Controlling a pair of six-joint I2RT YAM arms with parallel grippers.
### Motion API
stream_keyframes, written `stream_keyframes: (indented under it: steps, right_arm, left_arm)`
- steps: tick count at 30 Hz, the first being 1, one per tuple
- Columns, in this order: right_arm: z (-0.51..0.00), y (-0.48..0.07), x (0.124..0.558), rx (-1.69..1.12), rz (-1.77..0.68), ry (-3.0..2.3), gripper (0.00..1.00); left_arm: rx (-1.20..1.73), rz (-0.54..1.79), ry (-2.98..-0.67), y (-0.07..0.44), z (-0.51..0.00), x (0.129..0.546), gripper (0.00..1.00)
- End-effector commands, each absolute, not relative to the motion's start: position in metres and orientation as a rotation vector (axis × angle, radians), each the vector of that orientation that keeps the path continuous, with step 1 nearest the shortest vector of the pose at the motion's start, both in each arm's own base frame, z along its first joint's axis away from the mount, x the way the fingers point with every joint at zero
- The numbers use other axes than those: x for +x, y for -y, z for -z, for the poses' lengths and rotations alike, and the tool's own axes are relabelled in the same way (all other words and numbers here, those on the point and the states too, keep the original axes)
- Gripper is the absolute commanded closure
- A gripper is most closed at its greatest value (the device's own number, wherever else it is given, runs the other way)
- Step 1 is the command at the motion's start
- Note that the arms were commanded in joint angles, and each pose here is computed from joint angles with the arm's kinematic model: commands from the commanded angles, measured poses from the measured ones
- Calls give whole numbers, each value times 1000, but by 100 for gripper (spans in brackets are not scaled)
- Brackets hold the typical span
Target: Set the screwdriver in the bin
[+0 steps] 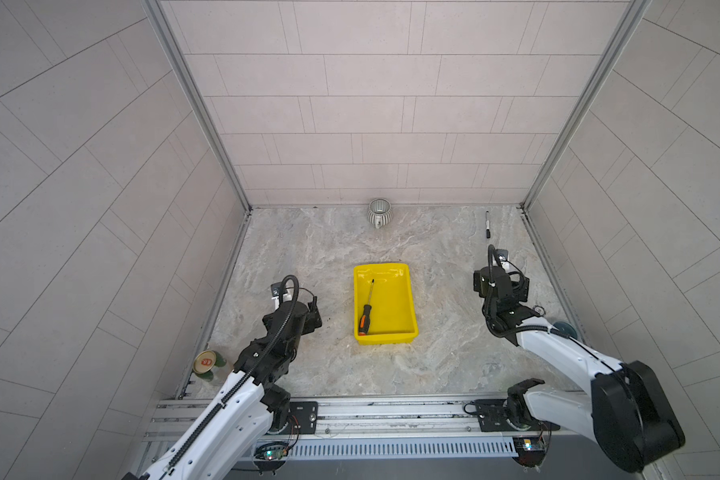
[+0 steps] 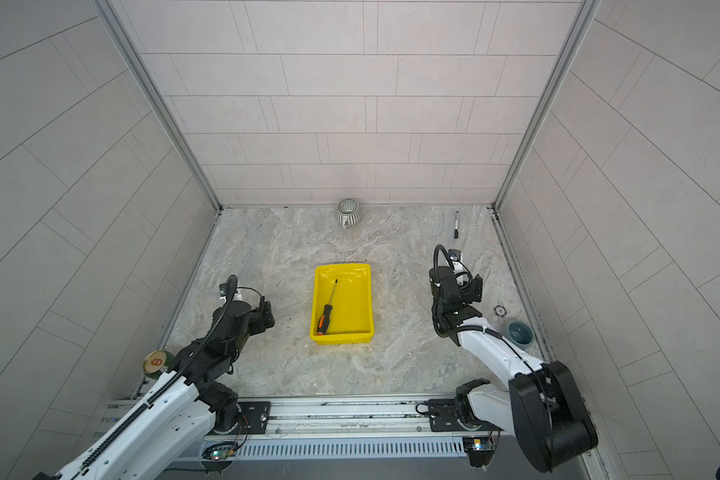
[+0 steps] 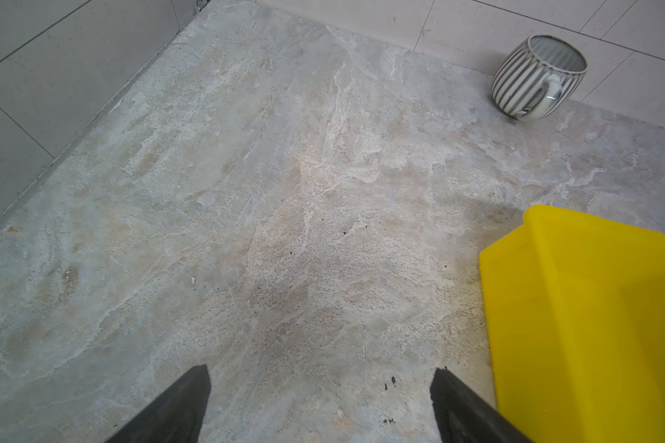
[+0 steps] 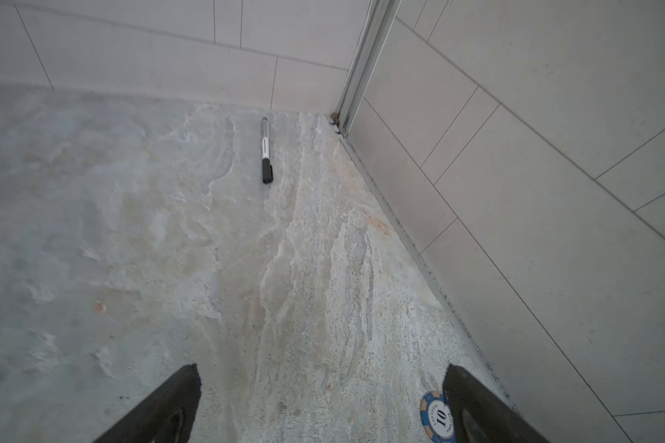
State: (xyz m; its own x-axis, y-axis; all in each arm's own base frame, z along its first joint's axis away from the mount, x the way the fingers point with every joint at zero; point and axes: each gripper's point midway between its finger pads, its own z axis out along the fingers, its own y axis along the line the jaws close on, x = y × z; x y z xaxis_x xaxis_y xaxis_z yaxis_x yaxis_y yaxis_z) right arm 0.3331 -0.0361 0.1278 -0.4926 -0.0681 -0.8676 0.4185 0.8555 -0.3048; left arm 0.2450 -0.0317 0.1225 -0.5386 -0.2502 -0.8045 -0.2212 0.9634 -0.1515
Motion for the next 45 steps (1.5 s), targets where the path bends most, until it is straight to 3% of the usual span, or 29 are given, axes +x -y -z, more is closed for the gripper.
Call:
stream_keyframes:
  steps: [1,19,29,40,45]
  right_arm:
    - [-146,40,350,288,594,-1841,0]
    - [-121,48,370,263,624,-1789,1]
    - [-97,44,381,204,455,-1886,0]
    - [-99,41,380,187,456,-1833,1]
    - [-99,41,380,186,453,-1838,1]
  left_arm:
    - [-330,28,-2164,31,-122,246,4]
    - [-331,21,-2168,31,-121,246,4]
    - [-333,21,-2169,31,-120,247,4]
    - [-334,53,-2196,41,-109,256,0]
    - [-324,19,-2108,39,-138,272,0]
